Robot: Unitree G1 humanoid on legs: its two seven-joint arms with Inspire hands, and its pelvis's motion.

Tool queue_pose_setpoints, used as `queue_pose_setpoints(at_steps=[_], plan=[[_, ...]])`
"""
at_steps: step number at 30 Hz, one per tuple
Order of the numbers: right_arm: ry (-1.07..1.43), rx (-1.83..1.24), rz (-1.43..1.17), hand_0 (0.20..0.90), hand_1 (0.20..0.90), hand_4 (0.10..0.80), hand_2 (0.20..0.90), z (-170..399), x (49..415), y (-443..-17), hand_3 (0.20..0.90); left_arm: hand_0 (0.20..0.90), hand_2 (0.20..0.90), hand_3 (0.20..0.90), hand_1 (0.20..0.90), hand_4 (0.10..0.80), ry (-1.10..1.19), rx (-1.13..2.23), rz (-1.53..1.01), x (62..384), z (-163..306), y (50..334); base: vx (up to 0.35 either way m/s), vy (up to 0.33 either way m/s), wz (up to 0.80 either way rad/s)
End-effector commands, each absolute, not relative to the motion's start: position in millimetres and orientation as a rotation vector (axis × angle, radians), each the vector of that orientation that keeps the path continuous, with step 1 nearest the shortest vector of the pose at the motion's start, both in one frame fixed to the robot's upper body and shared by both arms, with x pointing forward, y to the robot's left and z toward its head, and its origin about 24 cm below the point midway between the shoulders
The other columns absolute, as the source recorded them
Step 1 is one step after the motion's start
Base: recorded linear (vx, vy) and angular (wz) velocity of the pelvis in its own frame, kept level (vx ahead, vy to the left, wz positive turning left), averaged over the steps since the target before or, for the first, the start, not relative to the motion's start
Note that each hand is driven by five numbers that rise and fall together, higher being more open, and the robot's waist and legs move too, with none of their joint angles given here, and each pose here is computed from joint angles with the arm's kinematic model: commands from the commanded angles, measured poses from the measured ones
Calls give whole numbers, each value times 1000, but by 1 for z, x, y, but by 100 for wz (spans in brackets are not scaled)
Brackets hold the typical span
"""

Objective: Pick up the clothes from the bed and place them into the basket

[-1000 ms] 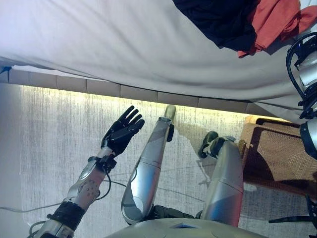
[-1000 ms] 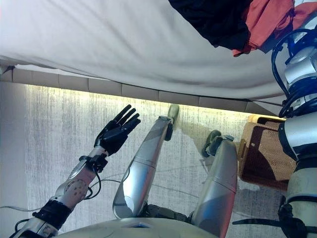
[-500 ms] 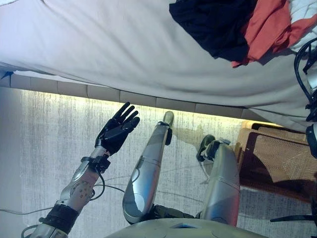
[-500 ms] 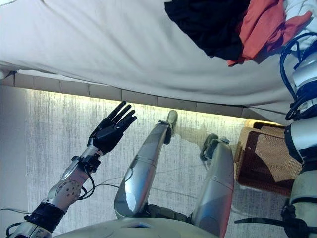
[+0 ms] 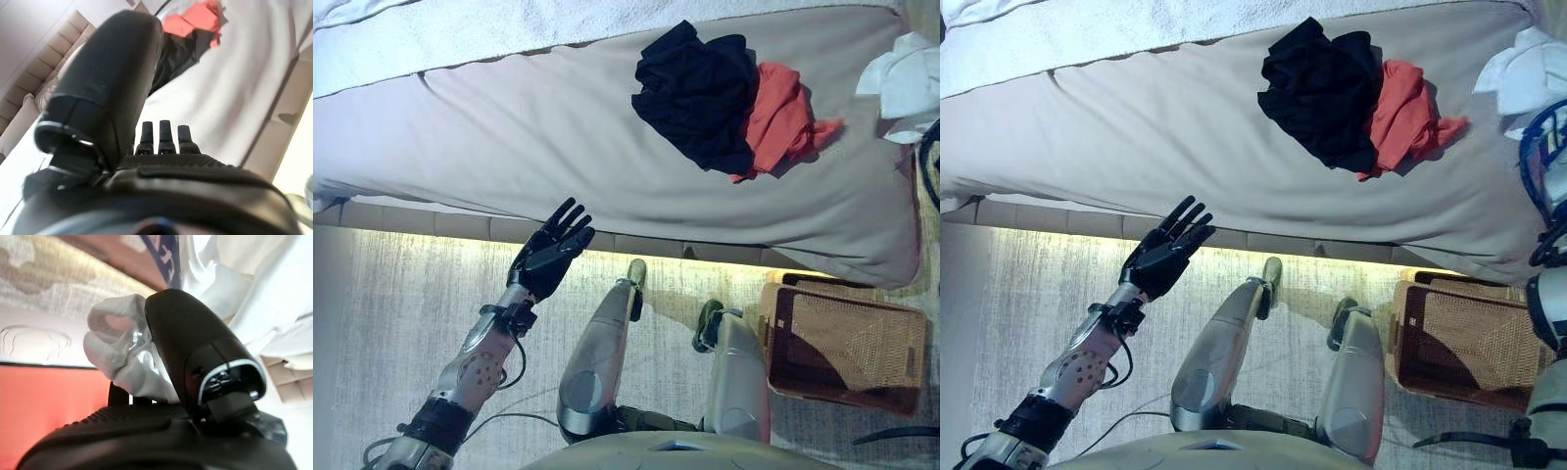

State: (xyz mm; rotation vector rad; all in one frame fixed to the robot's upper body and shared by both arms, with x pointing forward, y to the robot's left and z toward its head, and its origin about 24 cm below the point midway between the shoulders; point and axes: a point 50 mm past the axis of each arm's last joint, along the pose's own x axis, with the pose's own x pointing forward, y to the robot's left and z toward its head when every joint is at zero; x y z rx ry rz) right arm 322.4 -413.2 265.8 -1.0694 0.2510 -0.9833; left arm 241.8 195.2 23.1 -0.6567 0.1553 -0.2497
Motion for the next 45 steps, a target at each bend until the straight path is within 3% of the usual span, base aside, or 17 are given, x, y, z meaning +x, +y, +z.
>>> queue_pose_setpoints(at_steps=[1,9,16,23,32,45], plan=[[133,-1206,-1095,300,300,100,300,297,300,-430,200,900,900,900,900,800,71,-631,-307,234,36,186,40,22,-8],[179,-1174,-990,300,300,100,300,272,299,-433,200,900,900,900,900,800,138,-591,-255,233,18,182,52,35,-12],[256,-1081,-822,300,300,100,300,205,299,-427,200,900,900,900,900,800,364,-426,-129,231,-20,185,42,79,-29],[453,-990,-677,300,300,100,300,113,288,-408,200,900,900,900,900,800,352,-398,-144,248,-14,180,-50,14,-35],[602,-914,-539,300,300,100,300,48,270,-385,200,900,900,900,900,800,354,-329,-204,257,-14,173,-11,-48,-33],[684,-831,-547,300,300,100,300,25,256,-386,200,900,900,900,900,800,314,-353,-293,262,-10,157,-45,-53,-19]])
